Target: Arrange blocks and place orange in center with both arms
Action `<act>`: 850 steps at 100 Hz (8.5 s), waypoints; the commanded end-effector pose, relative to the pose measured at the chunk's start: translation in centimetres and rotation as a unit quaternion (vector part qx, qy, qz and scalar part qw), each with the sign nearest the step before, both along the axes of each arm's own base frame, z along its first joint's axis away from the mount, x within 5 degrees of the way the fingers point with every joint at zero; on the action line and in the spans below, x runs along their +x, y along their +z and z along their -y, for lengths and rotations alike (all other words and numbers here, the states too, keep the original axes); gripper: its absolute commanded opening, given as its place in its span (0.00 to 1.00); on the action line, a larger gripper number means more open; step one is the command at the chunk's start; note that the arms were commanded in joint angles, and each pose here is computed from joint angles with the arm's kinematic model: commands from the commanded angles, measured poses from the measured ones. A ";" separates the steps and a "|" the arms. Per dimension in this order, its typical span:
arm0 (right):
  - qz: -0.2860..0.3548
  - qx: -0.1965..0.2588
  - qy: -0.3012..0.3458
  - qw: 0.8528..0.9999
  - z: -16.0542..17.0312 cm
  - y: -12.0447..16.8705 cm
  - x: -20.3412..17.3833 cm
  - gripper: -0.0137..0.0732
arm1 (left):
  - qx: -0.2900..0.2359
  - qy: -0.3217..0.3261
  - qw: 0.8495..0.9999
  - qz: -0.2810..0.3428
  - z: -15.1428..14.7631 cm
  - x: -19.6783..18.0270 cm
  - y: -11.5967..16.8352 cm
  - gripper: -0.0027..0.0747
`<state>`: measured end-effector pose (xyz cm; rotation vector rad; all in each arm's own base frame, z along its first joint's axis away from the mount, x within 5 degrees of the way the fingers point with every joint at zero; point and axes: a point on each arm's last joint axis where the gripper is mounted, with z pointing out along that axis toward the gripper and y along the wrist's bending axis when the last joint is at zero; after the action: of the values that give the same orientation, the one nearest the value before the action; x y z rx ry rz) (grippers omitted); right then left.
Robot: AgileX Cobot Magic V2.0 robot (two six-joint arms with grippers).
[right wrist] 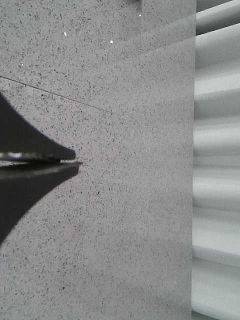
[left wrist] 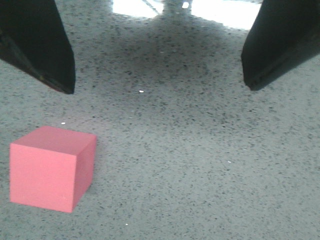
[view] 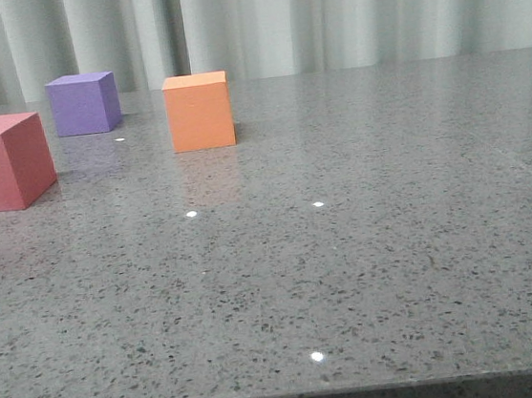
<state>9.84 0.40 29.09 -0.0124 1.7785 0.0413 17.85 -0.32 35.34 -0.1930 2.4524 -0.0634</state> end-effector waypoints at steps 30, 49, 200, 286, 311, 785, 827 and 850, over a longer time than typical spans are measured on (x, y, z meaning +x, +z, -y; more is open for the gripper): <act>0.055 -0.005 0.006 0.998 -0.1 1.7 0.1 0.03 | -0.099 -0.063 0.990 0.074 3.3 1.9 2.5 0.84; 0.055 -0.005 0.006 0.998 -0.1 1.7 0.1 0.03 | -0.113 -0.126 0.983 0.071 7.9 5.1 3.6 0.84; 0.055 -0.005 0.006 0.998 -0.1 1.7 0.1 0.03 | 0.011 -0.109 0.993 0.046 25.0 19.6 -2.3 0.84; 0.055 -0.005 0.006 0.998 -0.1 1.7 0.1 0.03 | 0.018 -0.111 0.993 0.020 25.6 20.1 -4.3 0.38; 0.055 -0.005 0.006 0.998 -0.1 1.7 0.1 0.03 | 0.029 -0.132 0.990 0.044 24.4 18.7 0.0 0.38; 0.056 -0.005 0.006 0.998 -0.1 1.7 0.1 0.03 | -0.006 -0.121 0.901 0.416 1.2 -11.2 -2.5 0.01; 0.056 -0.005 0.006 0.998 -0.1 1.7 0.1 0.03 | -0.008 -0.118 0.891 0.439 1.2 -11.1 -2.3 0.01; 0.056 -0.005 0.006 0.998 -0.1 1.7 0.1 0.03 | 0.011 -0.108 0.857 0.503 1.1 -10.7 -4.6 0.01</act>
<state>9.84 0.40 29.10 -0.0125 1.7776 0.0414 7.32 -1.50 30.05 0.1330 1.5559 -0.1870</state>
